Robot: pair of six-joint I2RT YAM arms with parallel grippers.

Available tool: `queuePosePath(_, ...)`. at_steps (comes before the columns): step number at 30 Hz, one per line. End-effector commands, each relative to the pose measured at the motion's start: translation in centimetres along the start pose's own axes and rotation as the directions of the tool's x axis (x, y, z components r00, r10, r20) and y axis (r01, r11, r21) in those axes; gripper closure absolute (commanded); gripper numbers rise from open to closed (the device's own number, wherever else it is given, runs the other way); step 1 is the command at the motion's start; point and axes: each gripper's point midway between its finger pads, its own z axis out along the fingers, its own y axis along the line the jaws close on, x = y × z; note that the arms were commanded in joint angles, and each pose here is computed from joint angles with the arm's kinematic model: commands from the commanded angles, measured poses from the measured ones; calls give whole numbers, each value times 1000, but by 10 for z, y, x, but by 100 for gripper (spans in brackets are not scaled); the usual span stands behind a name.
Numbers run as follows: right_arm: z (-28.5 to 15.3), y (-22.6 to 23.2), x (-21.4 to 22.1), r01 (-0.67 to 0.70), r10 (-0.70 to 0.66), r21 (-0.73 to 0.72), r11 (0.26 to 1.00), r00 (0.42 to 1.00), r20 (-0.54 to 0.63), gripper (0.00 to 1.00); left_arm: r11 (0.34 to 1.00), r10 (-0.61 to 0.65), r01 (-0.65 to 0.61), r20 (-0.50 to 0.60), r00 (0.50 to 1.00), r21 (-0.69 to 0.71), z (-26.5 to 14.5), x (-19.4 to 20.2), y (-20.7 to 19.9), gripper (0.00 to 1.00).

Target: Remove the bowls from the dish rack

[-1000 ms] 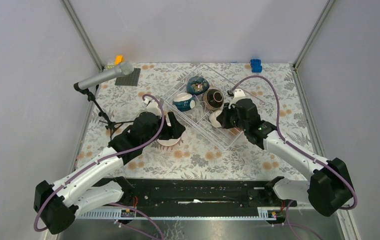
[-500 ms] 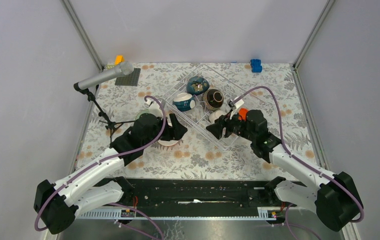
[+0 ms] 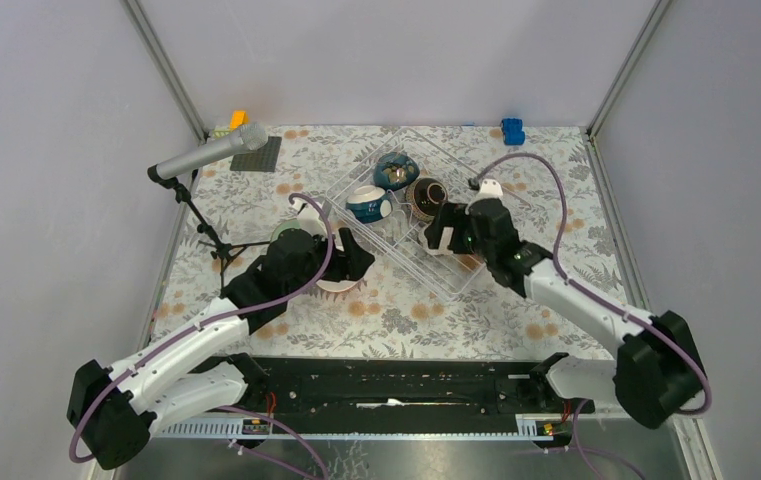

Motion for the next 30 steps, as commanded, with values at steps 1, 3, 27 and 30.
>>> queuePosePath(1, 5, -20, -12, -129, 149, 260, 957, 987, -59, 0, 1000, 16, -17, 85, 996, 10, -4, -22, -4, 25)
queuePosePath(3, 12, -22, -14, -128, 155, 297, 946, 985, -69, 0, 1000, 13, -14, 88, 996, 8, -5, -22, -4, 26)
queuePosePath(27, 91, -52, 35, 192, -41, 387, 902, 930, -366, 0, 999, 7, -4, 89, 996, -35, -1, -23, 4, 24)
queuePosePath(30, 97, -53, 40, 193, -36, 387, 902, 925, -378, 12, 999, 3, 2, 93, 996, -50, -2, -26, 6, 24)
